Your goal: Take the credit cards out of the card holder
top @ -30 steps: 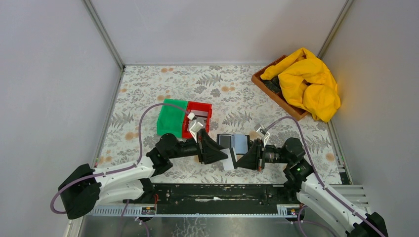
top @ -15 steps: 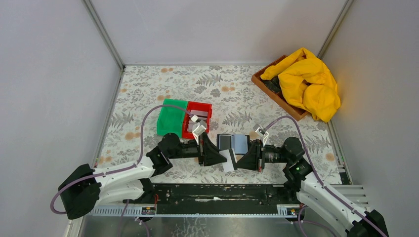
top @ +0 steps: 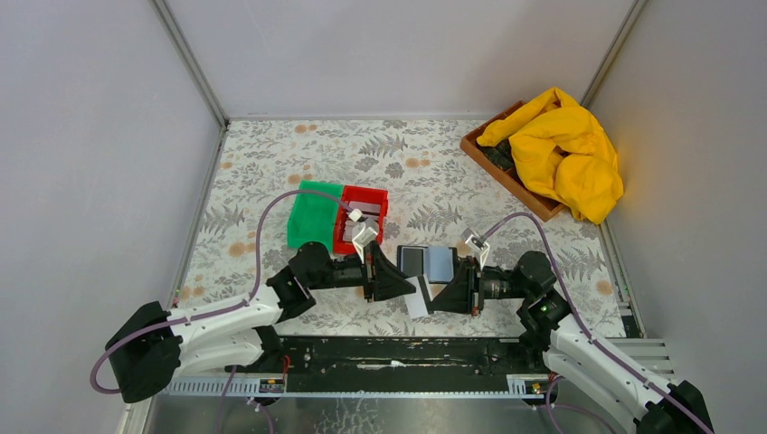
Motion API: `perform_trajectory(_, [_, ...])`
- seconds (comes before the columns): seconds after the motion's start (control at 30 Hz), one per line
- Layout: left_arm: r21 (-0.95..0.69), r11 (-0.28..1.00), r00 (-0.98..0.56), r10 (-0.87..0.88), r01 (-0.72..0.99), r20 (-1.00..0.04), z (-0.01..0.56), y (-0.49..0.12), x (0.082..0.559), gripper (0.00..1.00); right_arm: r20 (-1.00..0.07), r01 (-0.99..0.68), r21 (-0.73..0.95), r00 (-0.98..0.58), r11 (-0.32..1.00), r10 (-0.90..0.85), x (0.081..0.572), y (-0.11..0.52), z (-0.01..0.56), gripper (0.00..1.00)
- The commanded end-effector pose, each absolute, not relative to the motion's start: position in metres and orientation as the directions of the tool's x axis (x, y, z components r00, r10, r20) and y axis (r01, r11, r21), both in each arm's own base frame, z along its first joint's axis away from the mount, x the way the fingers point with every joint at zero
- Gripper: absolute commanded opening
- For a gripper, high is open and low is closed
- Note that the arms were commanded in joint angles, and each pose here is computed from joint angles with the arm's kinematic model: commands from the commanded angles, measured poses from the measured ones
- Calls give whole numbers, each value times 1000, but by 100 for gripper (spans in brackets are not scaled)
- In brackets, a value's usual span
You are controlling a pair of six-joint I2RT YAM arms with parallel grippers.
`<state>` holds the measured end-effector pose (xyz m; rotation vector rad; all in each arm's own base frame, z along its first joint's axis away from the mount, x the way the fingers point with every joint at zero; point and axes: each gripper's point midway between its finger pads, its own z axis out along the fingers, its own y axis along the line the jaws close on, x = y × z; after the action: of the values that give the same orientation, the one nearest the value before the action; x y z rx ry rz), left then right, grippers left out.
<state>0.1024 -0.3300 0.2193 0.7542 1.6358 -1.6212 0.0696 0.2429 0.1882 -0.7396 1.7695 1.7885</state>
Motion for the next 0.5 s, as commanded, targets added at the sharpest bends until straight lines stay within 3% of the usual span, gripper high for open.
perform_trajectory(0.0, [-547, 50, -540, -108, 836, -835, 236, -330, 109, 29, -736, -734, 677, -677, -62, -16, 66, 244, 201, 0])
perform_trajectory(0.13, [-549, 68, -541, -114, 833, -833, 235, -330, 112, 23, -736, -734, 677, -677, -64, -21, 64, 245, 201, 0])
perform_trajectory(0.23, [-546, 82, -534, -132, 834, -835, 237, -328, 114, 0, -735, -733, 677, -677, -67, -29, 63, 245, 199, 0])
perform_trajectory(0.33, [-544, 94, -528, -150, 834, -836, 239, -326, 117, 0, -737, -735, 675, -675, -58, -27, 64, 246, 199, 0])
perform_trajectory(0.37, [-546, 107, -527, -160, 831, -834, 240, -325, 120, 0, -741, -739, 672, -672, -49, -21, 66, 246, 199, 4])
perform_trajectory(0.47, [-561, 207, -522, -216, 801, -825, 237, -317, 139, 0, -762, -762, 647, -647, 13, 16, 76, 246, 197, 49])
